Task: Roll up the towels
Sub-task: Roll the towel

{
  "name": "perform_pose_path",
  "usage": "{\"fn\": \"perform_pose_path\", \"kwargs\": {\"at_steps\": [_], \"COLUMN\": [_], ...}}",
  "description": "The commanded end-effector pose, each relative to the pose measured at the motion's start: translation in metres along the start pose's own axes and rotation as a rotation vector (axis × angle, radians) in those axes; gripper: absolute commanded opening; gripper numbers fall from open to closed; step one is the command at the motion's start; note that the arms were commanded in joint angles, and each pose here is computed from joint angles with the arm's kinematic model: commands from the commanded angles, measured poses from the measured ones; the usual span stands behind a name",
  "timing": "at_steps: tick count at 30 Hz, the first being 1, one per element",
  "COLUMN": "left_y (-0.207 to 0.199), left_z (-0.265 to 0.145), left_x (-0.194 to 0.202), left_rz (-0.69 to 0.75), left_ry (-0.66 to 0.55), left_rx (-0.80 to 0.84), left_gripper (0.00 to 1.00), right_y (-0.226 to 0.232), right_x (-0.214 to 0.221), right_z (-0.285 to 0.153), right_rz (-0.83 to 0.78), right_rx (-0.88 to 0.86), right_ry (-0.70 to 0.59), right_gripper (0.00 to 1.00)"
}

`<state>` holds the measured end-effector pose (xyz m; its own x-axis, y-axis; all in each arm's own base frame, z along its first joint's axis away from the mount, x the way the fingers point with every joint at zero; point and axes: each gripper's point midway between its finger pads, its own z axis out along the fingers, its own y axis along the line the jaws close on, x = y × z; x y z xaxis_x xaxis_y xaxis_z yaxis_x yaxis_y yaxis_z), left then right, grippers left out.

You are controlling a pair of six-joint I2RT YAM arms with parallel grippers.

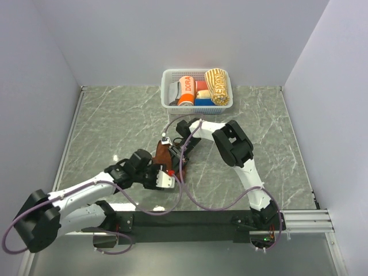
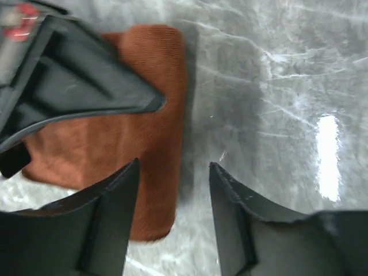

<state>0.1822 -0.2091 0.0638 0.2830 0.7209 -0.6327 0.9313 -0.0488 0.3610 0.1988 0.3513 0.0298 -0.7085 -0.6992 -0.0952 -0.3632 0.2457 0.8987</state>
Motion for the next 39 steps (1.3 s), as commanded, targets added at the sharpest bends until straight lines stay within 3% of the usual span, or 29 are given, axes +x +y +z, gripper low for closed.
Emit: {"fn": "perform_pose_path", "kwargs": {"at_steps": [1, 6, 10, 11, 13, 16, 29, 32, 34, 35, 39], "left_y": [0.014, 0.010, 0.003, 0.002, 0.009, 0.013, 0.011, 0.002, -0.014, -0.015, -0.038], "left_z": [0.018, 0.035, 0.035, 0.033, 0.026, 0.016, 0.037, 0.040, 0.039, 0.038, 0.028], "left_x": [0.005, 0.042, 0.045, 0.043, 0.035, 0.022, 0.031, 0.041, 0.043, 0.039, 0.032], "left_rz": [0.091, 0.071, 0.070, 0.072, 0.081, 0.120, 0.126, 0.109, 0.081, 0.069, -0.033], "left_ry": [0.038, 0.170, 0.176, 0.171, 0.144, 0.096, 0.135, 0.173, 0.181, 0.179, 0.162], "left_rx": [-0.072, -0.065, -0.035, -0.034, -0.078, -0.102, -0.028, 0.020, 0.108, 0.134, 0.328], "left_gripper": [0.55, 0.43, 0.34, 0.35, 0.48, 0.59, 0.56, 0.46, 0.29, 0.19, 0.02], "right_y": [-0.047, -0.049, -0.051, -0.051, -0.052, -0.053, -0.048, -0.048, -0.046, -0.043, -0.027], "right_x": [0.020, 0.021, 0.024, 0.024, 0.027, 0.032, 0.034, 0.033, 0.031, 0.028, 0.016], "right_z": [0.013, 0.012, 0.010, 0.009, 0.008, 0.010, 0.008, 0.007, 0.004, 0.000, -0.023], "right_rz": [0.046, 0.044, 0.031, 0.028, 0.037, 0.044, 0.035, 0.024, 0.012, 0.004, -0.026], "right_rx": [0.108, 0.111, 0.136, 0.139, 0.135, 0.127, 0.115, 0.131, 0.148, 0.156, 0.186], "right_ry": [0.081, 0.095, 0.106, 0.106, 0.116, 0.128, 0.129, 0.126, 0.122, 0.112, 0.056], "right_gripper": [0.00, 0.00, 0.00, 0.00, 0.00, 0.00, 0.00, 0.00, 0.00, 0.05, 0.23]}}
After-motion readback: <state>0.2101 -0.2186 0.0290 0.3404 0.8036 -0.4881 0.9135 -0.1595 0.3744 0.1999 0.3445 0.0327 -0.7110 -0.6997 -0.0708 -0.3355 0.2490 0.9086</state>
